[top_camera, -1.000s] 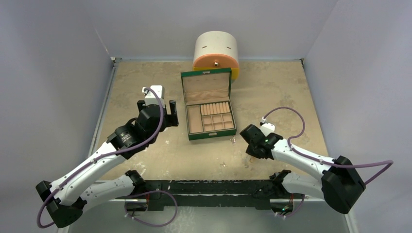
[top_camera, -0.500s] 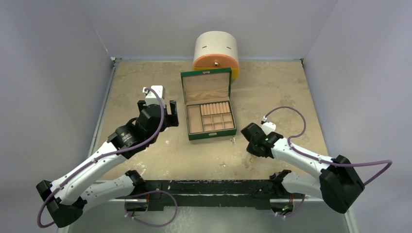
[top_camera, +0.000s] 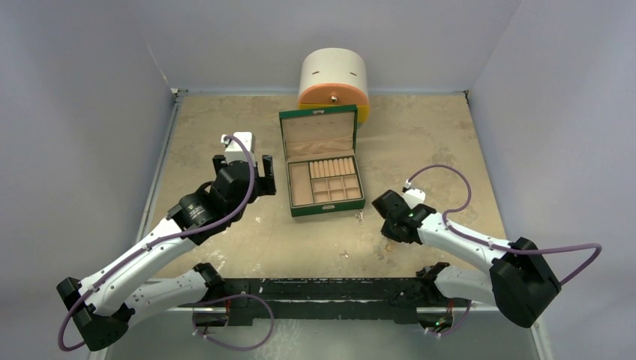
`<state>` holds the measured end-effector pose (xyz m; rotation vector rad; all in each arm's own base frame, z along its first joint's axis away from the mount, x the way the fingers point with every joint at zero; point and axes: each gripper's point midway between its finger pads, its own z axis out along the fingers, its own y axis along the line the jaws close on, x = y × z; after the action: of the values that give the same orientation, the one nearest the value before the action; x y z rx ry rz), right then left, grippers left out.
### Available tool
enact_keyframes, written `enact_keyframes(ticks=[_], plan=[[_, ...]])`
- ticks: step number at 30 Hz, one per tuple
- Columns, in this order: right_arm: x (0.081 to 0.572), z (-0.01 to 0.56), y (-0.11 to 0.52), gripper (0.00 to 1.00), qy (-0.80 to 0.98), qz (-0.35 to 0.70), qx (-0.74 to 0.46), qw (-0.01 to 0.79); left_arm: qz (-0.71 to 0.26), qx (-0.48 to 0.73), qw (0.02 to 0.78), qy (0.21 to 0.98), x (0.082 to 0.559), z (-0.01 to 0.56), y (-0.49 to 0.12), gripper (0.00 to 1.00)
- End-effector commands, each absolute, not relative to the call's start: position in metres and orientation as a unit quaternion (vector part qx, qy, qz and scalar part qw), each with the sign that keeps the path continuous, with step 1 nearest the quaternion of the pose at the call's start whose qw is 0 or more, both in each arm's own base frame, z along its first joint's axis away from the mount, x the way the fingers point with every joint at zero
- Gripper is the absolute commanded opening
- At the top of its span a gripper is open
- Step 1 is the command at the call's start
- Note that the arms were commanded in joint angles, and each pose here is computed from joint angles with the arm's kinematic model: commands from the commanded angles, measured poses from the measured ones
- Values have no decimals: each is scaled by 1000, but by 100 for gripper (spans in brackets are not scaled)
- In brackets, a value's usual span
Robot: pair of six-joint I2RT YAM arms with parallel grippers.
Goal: Organize the mixed jewelry
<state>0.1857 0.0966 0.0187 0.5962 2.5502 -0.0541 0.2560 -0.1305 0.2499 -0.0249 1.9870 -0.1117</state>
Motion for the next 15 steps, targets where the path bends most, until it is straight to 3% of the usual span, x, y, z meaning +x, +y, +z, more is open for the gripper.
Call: enact_keyframes(ticks=[1, 15], plan=[[186, 18, 92, 15, 939, -29, 220, 263, -43, -20, 555, 830, 260, 254, -127, 82], [184, 19, 93, 0, 940, -20, 220, 260, -42, -21, 557, 829, 259, 255, -126, 82]])
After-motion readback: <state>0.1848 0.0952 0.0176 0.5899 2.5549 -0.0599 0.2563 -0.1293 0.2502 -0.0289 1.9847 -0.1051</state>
